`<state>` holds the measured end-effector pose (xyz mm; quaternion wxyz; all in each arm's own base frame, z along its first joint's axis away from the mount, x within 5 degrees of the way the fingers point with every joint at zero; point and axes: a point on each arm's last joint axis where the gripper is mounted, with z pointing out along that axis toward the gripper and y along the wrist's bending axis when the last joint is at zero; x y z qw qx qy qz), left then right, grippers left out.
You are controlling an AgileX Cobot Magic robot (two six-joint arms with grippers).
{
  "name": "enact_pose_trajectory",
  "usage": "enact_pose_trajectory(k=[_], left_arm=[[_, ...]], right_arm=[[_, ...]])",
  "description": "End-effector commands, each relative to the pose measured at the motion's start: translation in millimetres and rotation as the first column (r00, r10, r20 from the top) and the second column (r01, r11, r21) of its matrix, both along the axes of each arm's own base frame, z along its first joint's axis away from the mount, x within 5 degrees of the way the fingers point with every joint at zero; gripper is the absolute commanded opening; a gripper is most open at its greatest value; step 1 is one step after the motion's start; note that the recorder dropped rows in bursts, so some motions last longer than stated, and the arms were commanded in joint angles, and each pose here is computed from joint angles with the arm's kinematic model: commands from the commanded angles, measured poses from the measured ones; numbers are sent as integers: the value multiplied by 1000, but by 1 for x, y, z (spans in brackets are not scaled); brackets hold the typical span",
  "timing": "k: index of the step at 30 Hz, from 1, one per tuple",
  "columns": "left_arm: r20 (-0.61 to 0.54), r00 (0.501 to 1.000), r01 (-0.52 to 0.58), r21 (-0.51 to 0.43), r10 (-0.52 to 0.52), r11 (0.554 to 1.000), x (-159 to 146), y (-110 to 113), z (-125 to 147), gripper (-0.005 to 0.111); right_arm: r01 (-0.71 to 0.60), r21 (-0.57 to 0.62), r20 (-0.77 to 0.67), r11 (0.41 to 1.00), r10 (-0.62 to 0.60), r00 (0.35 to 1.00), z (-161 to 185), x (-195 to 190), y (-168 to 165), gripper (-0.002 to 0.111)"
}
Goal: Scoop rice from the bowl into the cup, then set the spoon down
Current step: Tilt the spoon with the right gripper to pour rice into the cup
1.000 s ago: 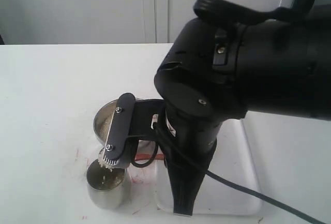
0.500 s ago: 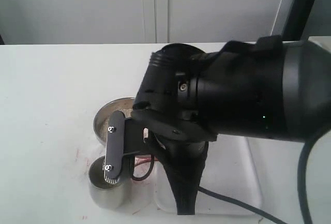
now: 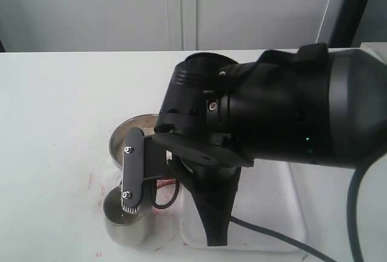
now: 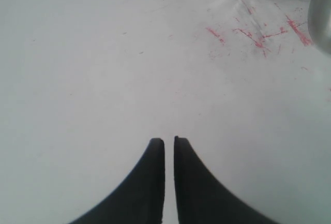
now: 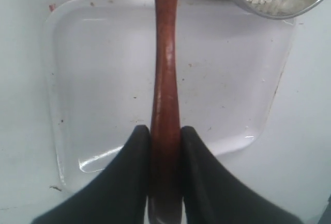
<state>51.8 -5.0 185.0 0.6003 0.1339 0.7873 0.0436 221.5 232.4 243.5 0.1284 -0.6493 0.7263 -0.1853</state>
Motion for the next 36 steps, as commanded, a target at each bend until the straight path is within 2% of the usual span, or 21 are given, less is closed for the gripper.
enact_pose_trajectory(k=[1,11,18,22,29,36], left_arm=[[-59,998,6,-6,-6,1000,-1,0,-7,14],[-59,998,6,-6,-6,1000,-1,0,-7,14],[-59,998,6,-6,-6,1000,-1,0,-7,14],[-59,998,6,-6,-6,1000,-1,0,-7,14],[-59,998,6,-6,-6,1000,-1,0,-7,14],[-59,998,6,-6,-6,1000,-1,0,-7,14]], right_arm=[[-66,-38,41,997,68,997,2,-7,7,0],[-111,-195,116,975,135,984,9,-15,8,0],[-166,-243,149,956,206,967,12,-26,17,0],[-149,-296,185,943,209,960,15,-30,17,0],[-200,-356,267,913,305,914,22,-35,26,0],[-225,-373,284,900,341,896,24,-40,31,0]])
